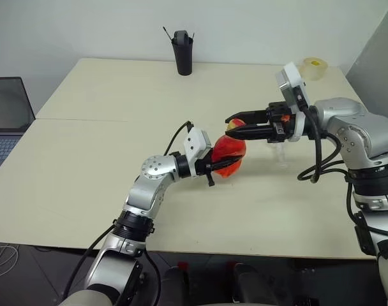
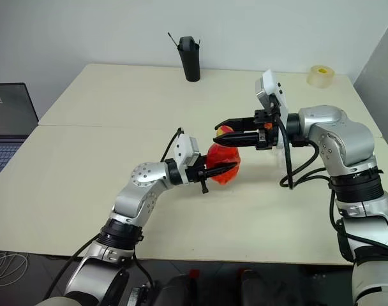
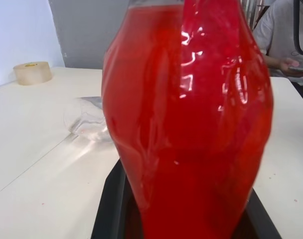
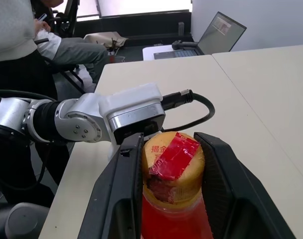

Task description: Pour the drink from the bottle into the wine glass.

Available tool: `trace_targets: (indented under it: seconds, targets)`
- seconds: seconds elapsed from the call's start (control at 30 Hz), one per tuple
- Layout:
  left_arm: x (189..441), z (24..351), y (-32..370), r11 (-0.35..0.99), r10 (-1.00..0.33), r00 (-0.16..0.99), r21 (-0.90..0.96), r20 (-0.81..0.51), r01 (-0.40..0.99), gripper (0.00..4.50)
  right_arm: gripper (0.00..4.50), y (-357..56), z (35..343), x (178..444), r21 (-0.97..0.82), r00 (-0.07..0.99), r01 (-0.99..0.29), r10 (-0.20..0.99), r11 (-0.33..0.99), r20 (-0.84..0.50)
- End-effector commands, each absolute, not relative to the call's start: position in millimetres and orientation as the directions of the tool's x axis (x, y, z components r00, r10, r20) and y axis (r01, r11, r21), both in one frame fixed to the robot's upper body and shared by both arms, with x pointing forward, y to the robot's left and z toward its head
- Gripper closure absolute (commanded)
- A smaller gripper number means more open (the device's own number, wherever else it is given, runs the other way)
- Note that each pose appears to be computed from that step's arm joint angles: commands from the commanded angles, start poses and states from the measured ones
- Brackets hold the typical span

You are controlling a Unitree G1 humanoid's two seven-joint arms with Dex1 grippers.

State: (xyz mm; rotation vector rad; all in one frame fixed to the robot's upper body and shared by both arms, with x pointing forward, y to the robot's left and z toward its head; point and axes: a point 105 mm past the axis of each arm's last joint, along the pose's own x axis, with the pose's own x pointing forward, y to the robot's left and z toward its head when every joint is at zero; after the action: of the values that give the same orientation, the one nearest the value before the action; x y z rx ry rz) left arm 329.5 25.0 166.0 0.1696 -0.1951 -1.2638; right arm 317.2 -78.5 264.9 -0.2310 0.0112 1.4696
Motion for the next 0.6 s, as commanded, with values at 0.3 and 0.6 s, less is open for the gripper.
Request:
trace_targets:
  seconds: [0.3,0.6]
  targets:
    - [327,163,31,0.29,-0.957,0.286,0.223,0.05,0.931,3.75,3.27,-78,286,309,-0.329,0.273,-0.92,0.951,0.213,-0.147]
    - [327,163,29,0.283,-0.959,0.279,0.225,0.051,0.932,3.75,2.51,-74,284,309,-0.268,0.294,-0.931,0.946,0.25,-0.139]
